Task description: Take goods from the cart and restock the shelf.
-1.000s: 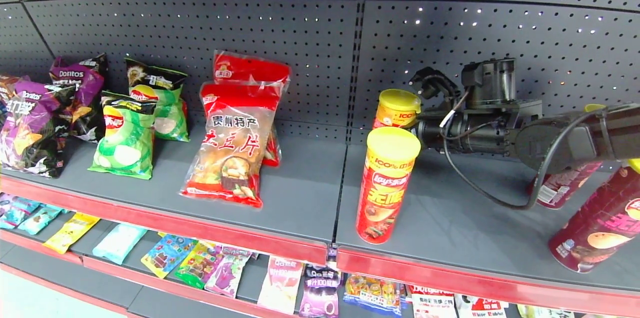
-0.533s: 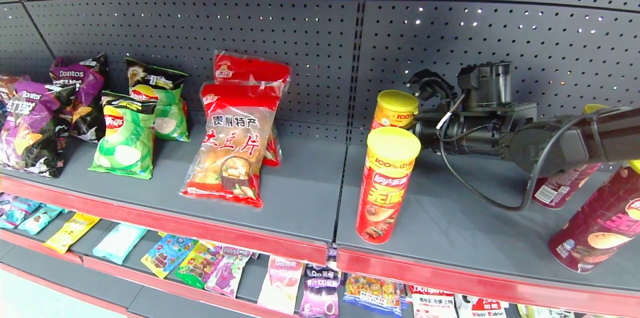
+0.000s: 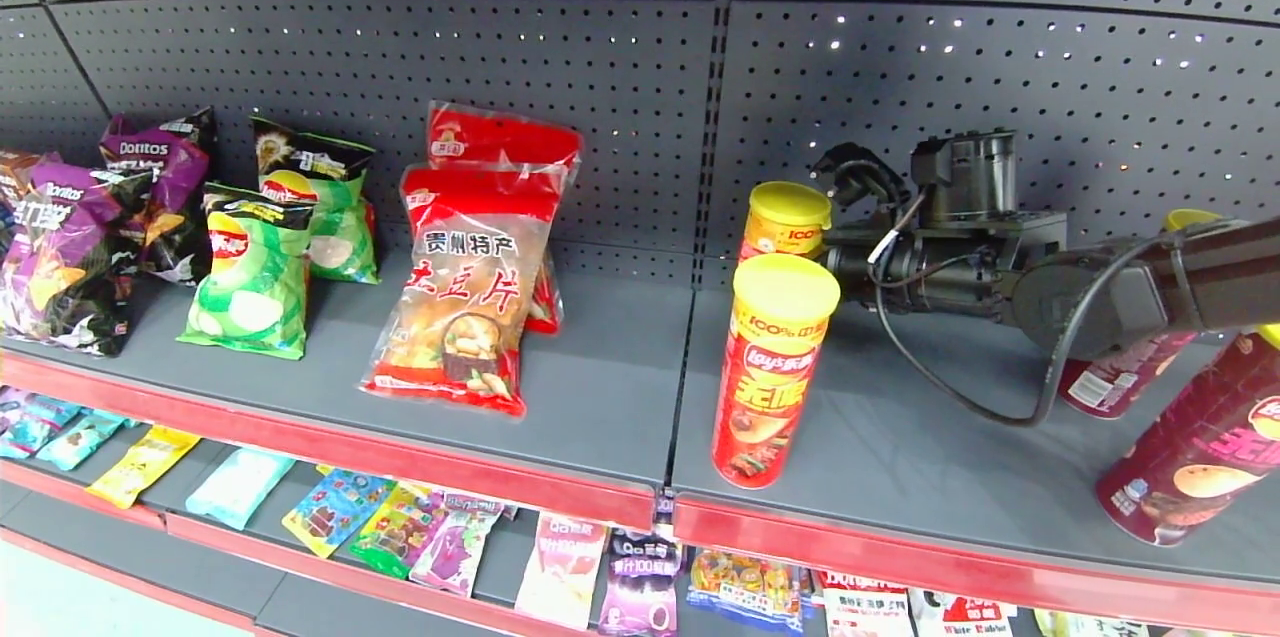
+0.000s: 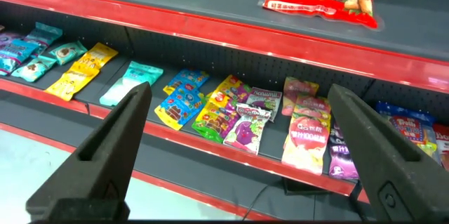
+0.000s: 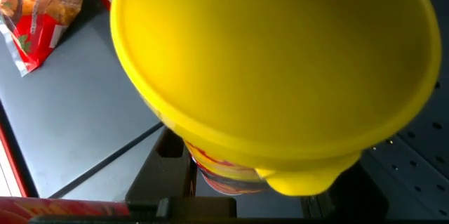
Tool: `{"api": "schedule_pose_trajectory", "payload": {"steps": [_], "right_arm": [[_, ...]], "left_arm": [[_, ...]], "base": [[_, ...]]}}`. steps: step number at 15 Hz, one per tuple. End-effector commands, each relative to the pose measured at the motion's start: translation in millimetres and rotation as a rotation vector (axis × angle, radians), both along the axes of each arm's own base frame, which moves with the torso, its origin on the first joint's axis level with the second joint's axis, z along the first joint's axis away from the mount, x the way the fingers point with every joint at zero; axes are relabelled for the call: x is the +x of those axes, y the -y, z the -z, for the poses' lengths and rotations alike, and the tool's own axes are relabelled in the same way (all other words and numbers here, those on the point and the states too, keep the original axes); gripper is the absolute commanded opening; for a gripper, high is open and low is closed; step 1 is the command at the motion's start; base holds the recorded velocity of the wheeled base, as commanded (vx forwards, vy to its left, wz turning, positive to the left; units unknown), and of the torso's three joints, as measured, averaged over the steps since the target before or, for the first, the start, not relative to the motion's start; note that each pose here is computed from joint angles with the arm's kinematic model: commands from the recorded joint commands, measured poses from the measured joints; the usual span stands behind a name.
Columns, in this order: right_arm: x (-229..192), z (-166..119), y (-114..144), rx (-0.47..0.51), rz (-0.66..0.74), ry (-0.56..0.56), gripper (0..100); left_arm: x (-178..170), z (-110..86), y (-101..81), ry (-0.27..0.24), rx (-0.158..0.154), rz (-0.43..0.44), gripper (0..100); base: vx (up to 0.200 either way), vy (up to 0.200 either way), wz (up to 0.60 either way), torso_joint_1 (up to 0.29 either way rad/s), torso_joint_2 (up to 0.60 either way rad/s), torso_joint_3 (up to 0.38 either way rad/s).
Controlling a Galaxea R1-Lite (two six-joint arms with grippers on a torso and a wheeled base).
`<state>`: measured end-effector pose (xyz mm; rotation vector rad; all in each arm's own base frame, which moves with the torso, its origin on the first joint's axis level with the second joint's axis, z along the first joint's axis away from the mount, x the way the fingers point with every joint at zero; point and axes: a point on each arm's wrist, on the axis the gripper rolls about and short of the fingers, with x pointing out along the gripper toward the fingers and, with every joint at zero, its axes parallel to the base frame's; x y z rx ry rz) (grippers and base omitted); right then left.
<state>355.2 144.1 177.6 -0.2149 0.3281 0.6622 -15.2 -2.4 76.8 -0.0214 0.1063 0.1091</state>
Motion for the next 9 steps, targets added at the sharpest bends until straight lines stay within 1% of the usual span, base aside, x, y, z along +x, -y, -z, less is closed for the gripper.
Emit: {"api": "schedule_pose_trajectory", "payload": {"steps": [1, 6, 9], "right_arm": [[-0.9, 2.9, 0.6, -0.007, -0.001, -0.011, 100], [-1.5, -1.0, 1.4, 0.004, 0.002, 0.014, 100], [-10.8, -7.3, 5.0, 0.008, 0.003, 0.02, 100]], "left_arm": [[0.1, -0.2, 0.0, 0.0, 0.0, 0.0, 100], [0.1, -0.1, 0.0, -0.002, 0.0, 0.0, 100], [0.1, -0.1, 0.0, -0.002, 0.0, 0.0, 100]], "base": [[0.0, 0.0, 0.0, 0.0, 0.0, 0.0], [0.0, 0.0, 0.0, 0.0, 0.0, 0.0], [0.0, 0.0, 0.0, 0.0, 0.0, 0.0]]}}
